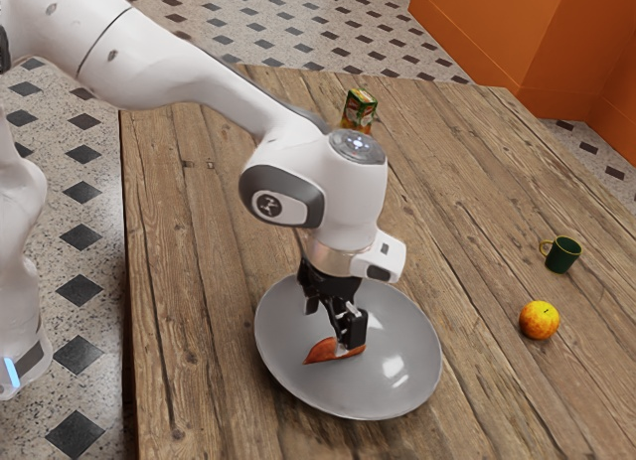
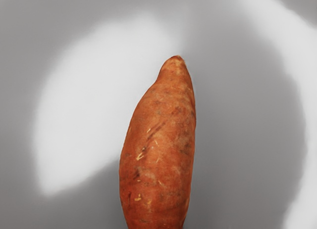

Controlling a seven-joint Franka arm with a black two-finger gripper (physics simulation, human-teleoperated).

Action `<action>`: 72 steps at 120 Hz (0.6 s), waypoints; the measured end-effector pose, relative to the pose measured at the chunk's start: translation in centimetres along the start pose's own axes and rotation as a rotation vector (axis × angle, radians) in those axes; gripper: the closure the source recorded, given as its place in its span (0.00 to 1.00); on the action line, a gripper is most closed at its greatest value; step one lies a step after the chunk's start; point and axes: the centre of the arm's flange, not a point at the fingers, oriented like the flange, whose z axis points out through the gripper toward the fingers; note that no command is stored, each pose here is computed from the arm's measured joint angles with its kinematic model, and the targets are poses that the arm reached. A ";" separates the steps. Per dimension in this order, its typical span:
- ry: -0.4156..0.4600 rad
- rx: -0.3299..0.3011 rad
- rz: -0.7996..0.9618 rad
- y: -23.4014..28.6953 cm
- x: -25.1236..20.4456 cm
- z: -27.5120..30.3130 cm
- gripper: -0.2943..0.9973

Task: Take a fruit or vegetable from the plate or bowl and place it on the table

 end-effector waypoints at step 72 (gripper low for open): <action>-0.023 -0.012 -0.015 0.0 1.5 3.4 0.23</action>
